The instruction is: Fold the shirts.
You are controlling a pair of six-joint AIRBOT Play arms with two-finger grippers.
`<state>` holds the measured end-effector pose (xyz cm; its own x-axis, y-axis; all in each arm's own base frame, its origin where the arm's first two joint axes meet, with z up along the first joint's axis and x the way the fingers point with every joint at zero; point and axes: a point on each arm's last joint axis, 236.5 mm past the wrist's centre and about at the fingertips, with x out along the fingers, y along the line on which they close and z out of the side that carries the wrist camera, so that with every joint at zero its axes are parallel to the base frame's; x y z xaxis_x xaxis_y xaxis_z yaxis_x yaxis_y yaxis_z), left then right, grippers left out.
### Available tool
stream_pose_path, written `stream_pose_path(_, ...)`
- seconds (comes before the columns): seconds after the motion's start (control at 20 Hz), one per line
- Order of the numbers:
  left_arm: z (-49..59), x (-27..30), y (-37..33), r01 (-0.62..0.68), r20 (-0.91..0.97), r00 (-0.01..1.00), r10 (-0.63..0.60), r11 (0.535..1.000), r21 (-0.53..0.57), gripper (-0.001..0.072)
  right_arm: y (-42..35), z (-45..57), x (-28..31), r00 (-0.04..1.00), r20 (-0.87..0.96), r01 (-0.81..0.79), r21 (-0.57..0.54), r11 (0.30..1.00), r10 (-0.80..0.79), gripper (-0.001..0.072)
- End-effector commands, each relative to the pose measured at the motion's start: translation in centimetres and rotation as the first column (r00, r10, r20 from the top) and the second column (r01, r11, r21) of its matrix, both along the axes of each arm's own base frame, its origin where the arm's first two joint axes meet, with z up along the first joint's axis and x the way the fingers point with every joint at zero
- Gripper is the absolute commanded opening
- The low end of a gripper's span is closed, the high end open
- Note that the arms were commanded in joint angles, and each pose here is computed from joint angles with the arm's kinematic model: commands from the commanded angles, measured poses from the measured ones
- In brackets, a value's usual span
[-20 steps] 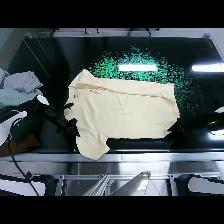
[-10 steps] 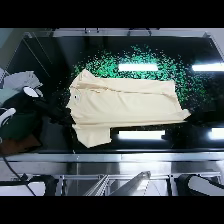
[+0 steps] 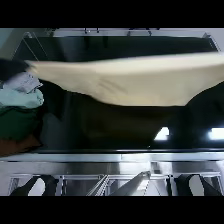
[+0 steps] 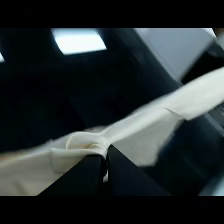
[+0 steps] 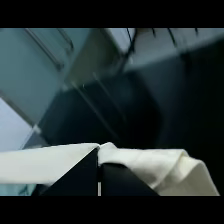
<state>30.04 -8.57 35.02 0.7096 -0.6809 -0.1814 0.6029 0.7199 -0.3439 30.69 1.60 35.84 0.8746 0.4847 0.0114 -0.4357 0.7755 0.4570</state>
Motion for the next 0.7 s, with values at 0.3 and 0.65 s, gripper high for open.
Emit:
stream_pose_path(0.3,17.2,-8.4,-1.8,-0.302,0.519,0.844,0.136,0.92,0.25,0.0024,5.5,15.5,-6.2,0.922,0.387,0.128,-0.27,0.954,-0.014,0.0017)
stream_pose_path(0.65,0.2,5.8,-2.4,0.116,-0.067,0.993,-0.101,0.949,0.292,0.0023,1.7,-4.7,4.5,0.989,-0.15,-0.028,-0.186,0.982,0.0,0.0016)
